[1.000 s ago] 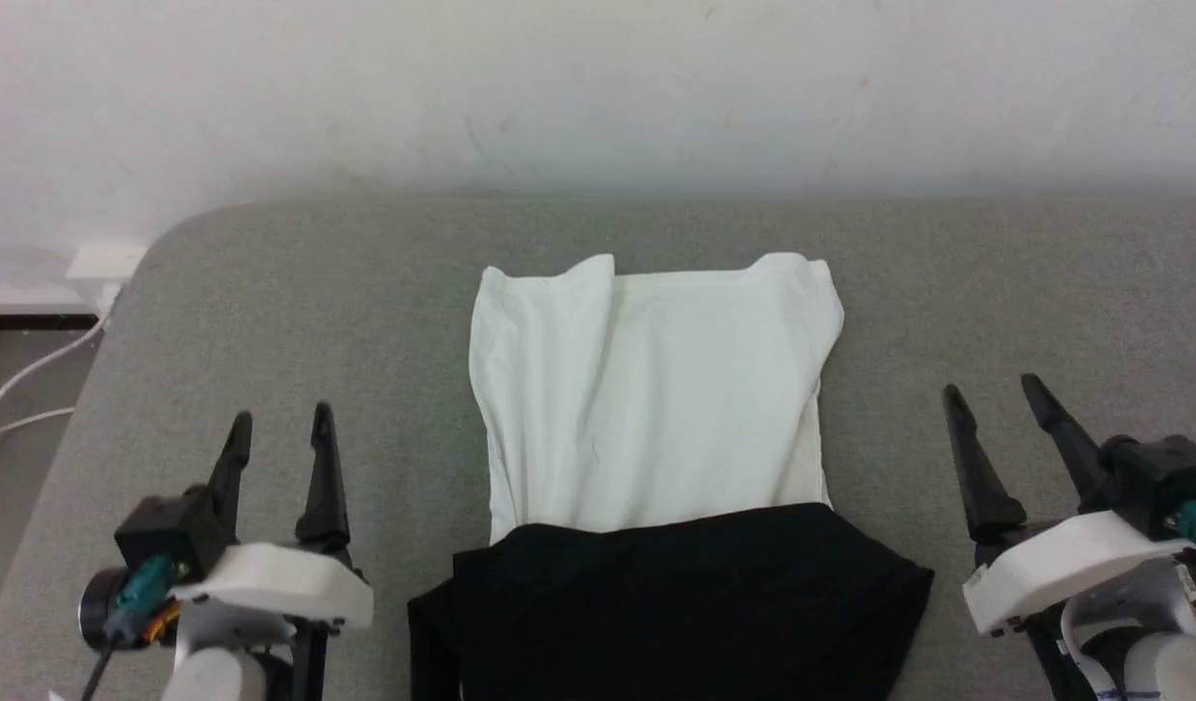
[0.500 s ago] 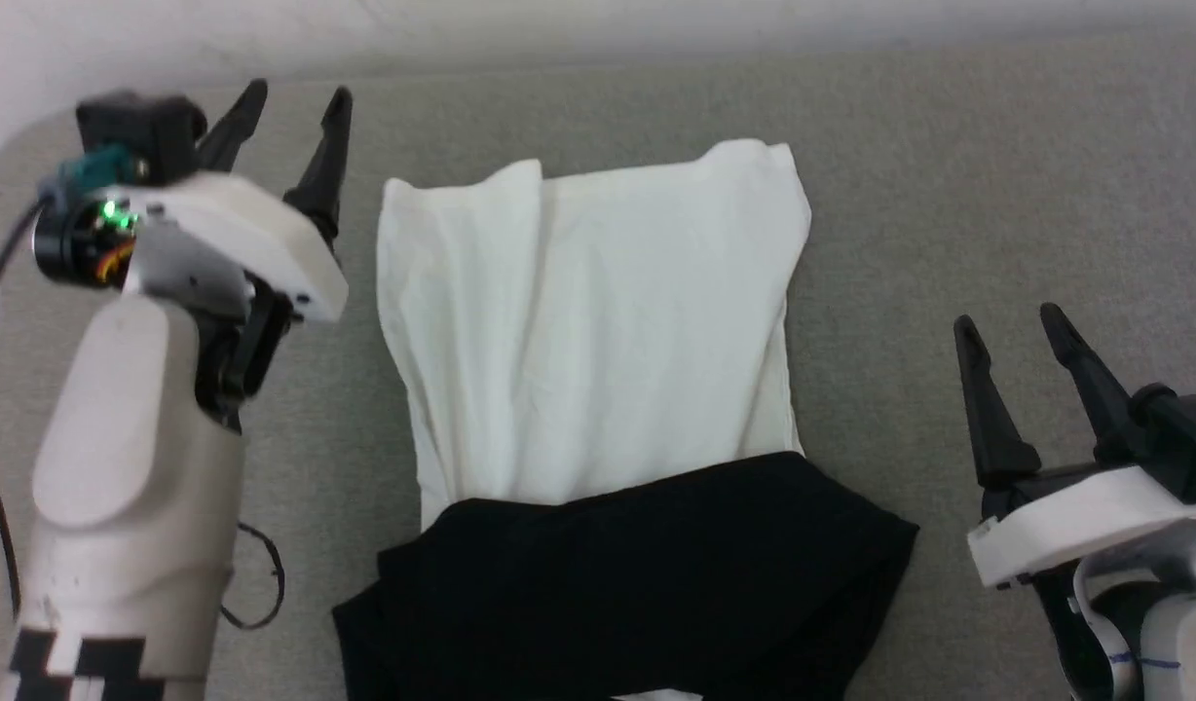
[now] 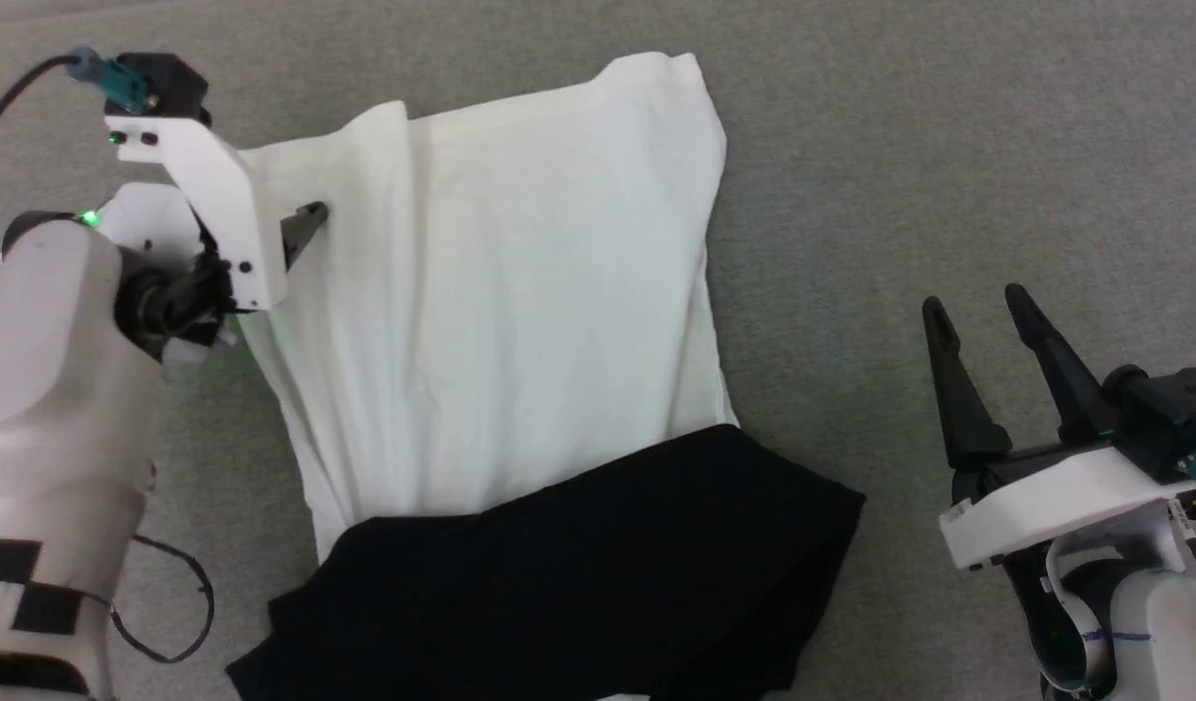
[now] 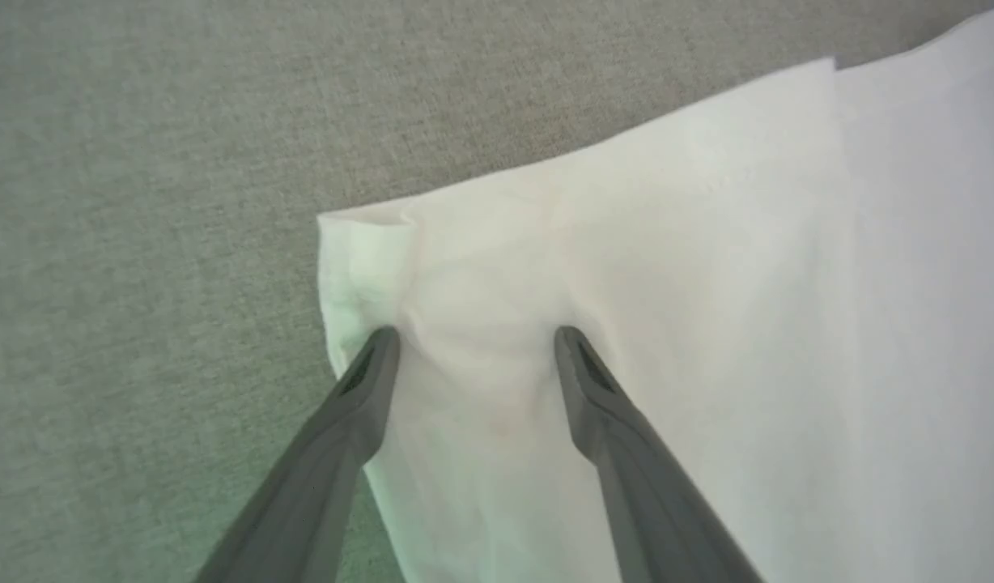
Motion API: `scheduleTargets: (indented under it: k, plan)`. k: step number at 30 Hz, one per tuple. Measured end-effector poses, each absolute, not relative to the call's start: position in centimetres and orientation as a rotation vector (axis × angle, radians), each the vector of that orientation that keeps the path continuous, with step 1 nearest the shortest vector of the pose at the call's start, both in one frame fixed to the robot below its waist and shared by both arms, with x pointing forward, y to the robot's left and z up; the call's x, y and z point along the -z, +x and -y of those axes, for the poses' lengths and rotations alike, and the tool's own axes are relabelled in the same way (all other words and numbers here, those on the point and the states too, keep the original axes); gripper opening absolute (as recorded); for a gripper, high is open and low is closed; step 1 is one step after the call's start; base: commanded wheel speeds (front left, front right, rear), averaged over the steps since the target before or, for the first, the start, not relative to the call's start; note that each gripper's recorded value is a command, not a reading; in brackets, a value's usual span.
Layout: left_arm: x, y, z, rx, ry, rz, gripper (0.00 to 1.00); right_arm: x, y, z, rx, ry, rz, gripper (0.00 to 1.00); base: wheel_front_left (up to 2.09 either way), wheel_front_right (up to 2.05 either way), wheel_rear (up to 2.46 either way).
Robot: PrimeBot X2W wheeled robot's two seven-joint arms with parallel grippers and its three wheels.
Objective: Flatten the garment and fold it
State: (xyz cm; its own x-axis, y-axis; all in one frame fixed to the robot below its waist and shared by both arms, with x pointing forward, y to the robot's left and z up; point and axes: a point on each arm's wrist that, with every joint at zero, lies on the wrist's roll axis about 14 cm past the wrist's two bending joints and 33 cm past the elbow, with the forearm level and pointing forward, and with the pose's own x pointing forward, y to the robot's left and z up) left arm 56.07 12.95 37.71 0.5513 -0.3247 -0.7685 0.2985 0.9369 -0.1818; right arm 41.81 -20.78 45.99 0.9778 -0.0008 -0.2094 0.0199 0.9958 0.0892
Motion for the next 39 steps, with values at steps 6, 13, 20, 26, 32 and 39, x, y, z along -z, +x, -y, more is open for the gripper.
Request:
scheduleTargets:
  k: [6,13,20,26,32,39]
  plan:
    - [-36.2,56.0,-12.2,0.406,0.006,-1.021,1.00,-44.8,41.2,22.0,0.049,0.095,-0.244,1.00,0.00,0.00,0.00]
    - [-36.0,55.7,-11.2,0.424,0.012,-0.996,0.00,-44.4,41.4,21.5,0.037,0.116,-0.261,1.00,0.00,0.00,0.00]
    - [-37.4,56.3,-12.0,0.338,0.020,-0.781,0.00,-45.1,42.8,21.1,0.017,0.144,-0.255,1.00,0.00,0.00,0.00]
    - [-39.8,56.5,-13.1,0.281,0.011,-0.599,0.00,-45.0,47.7,20.2,-0.040,0.235,-0.312,1.00,0.00,0.00,0.00]
    - [-43.2,57.3,-13.3,0.277,-0.022,-0.423,0.00,-43.3,54.3,17.6,-0.130,0.295,-0.505,1.00,0.00,0.00,0.00]
    - [-44.0,58.0,-13.7,0.282,-0.021,-0.363,0.00,-40.5,58.1,13.2,-0.235,0.287,-0.735,1.00,0.00,0.00,0.00]
